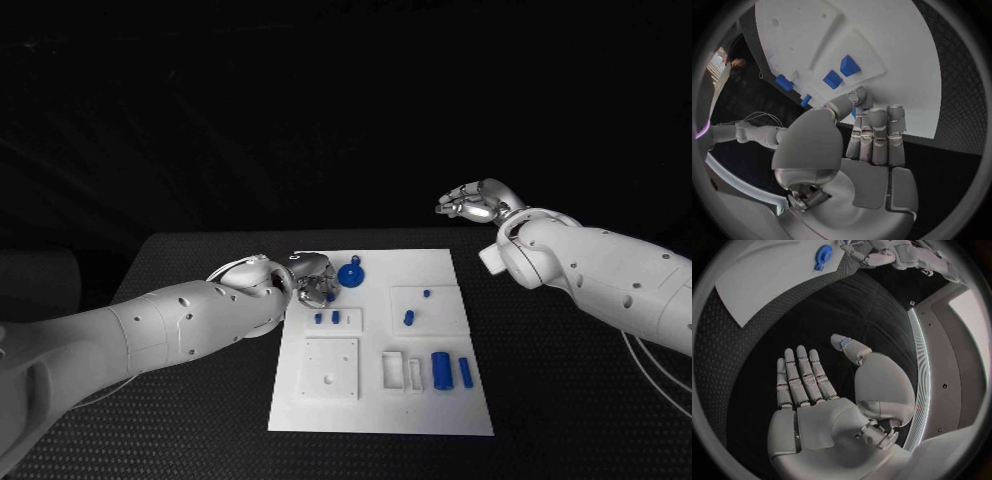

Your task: Assemble the parts on the task board

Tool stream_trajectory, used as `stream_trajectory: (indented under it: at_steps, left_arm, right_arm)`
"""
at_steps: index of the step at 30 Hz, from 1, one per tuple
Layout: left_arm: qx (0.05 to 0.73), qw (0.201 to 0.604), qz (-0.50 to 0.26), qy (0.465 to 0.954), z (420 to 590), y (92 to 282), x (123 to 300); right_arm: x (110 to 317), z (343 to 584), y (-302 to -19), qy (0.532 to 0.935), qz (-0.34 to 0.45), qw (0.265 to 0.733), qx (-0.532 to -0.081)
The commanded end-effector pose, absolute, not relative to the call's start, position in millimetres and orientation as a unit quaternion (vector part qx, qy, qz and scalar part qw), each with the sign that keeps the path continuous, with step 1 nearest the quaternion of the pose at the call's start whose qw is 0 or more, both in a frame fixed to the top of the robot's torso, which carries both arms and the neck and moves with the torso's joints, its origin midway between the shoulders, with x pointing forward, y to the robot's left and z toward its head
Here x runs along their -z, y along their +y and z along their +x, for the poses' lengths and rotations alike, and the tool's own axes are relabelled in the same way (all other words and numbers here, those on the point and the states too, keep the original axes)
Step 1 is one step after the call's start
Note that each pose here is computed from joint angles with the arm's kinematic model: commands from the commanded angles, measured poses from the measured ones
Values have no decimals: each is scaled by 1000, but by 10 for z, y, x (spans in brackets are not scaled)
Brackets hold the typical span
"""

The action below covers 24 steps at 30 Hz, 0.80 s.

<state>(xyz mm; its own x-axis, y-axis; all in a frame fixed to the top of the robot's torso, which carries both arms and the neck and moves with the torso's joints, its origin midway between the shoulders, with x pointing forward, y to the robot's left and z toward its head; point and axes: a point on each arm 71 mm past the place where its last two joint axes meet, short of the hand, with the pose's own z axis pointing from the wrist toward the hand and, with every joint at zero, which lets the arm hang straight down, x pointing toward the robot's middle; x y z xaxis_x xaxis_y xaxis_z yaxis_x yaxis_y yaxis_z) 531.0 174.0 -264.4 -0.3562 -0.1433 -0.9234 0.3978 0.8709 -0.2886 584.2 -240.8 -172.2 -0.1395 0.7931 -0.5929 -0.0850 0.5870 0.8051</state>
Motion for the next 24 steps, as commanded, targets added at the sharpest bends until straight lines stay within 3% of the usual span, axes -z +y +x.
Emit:
stream_trajectory:
  at_steps: [1, 24]
  left_arm:
    - [247, 548, 82, 795, 5275, 1728, 2697]
    - [226, 573, 65, 785, 5329, 1968, 2672]
  right_arm:
    - [1721, 5839, -2400, 662, 261, 597, -370]
    - [1728, 5827, -2399, 672, 250, 594, -366]
